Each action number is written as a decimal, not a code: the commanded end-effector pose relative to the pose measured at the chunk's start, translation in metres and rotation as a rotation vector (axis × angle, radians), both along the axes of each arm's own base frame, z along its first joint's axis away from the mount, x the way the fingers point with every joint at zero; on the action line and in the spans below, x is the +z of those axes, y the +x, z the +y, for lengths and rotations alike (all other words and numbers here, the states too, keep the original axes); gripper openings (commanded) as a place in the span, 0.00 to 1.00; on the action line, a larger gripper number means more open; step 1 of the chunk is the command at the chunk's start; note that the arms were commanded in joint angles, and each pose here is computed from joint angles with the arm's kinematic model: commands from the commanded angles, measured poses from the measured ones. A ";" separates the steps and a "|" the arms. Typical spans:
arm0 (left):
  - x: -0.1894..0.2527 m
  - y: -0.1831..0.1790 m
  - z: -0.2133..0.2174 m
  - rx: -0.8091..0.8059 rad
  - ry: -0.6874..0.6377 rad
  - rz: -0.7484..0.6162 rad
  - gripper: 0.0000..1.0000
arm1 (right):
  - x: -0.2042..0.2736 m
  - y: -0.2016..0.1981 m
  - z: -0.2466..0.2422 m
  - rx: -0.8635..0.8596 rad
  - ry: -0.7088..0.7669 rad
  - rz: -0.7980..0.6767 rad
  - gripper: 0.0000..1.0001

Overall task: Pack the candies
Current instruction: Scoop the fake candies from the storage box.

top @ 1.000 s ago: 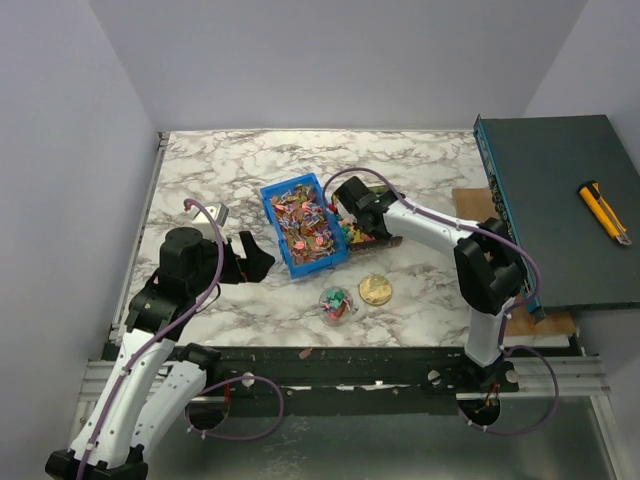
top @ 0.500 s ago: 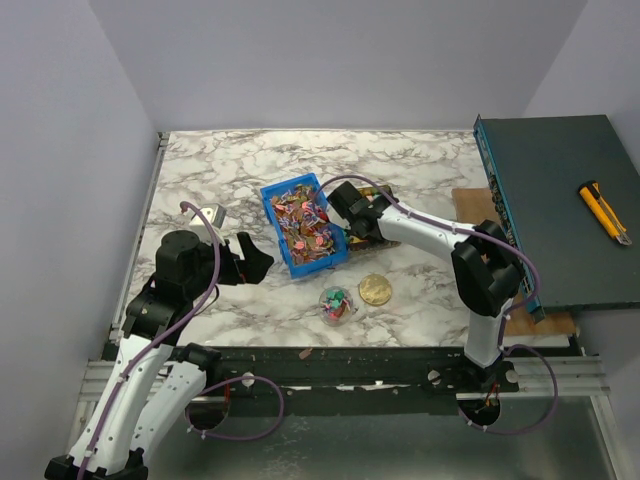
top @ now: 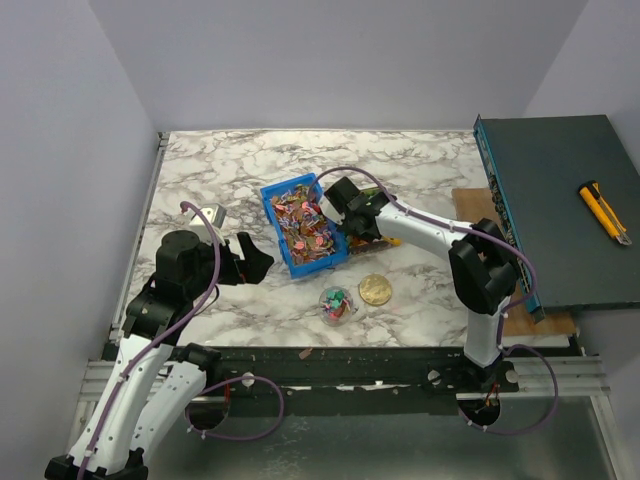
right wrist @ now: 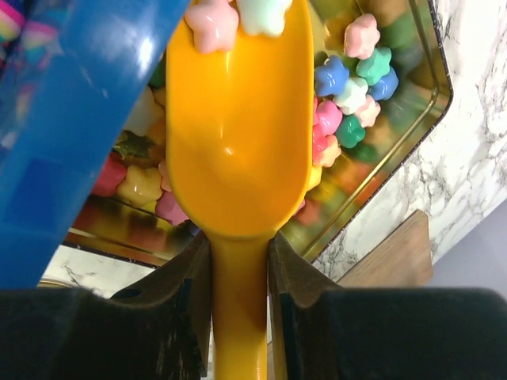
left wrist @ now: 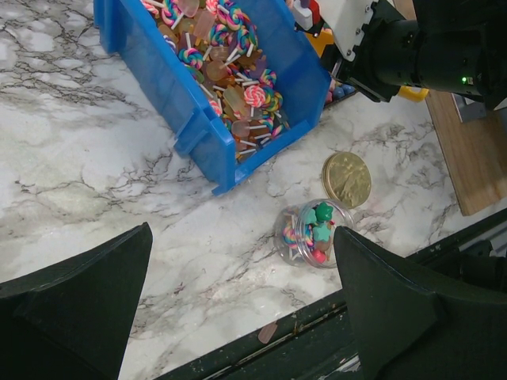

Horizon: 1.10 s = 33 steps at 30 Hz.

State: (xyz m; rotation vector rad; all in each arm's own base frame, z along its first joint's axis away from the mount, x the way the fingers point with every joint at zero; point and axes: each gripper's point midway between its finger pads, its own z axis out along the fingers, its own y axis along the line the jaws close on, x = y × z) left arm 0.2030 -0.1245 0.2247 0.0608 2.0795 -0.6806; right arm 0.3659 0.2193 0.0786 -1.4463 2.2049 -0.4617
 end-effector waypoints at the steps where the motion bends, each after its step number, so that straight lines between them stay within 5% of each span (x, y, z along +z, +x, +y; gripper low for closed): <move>1: -0.005 0.001 0.004 0.016 0.017 0.010 0.99 | -0.018 -0.010 0.018 0.011 0.071 0.066 0.01; 33: -0.016 0.009 0.007 0.040 0.050 0.049 0.99 | 0.006 -0.016 -0.027 -0.206 0.283 -0.091 0.01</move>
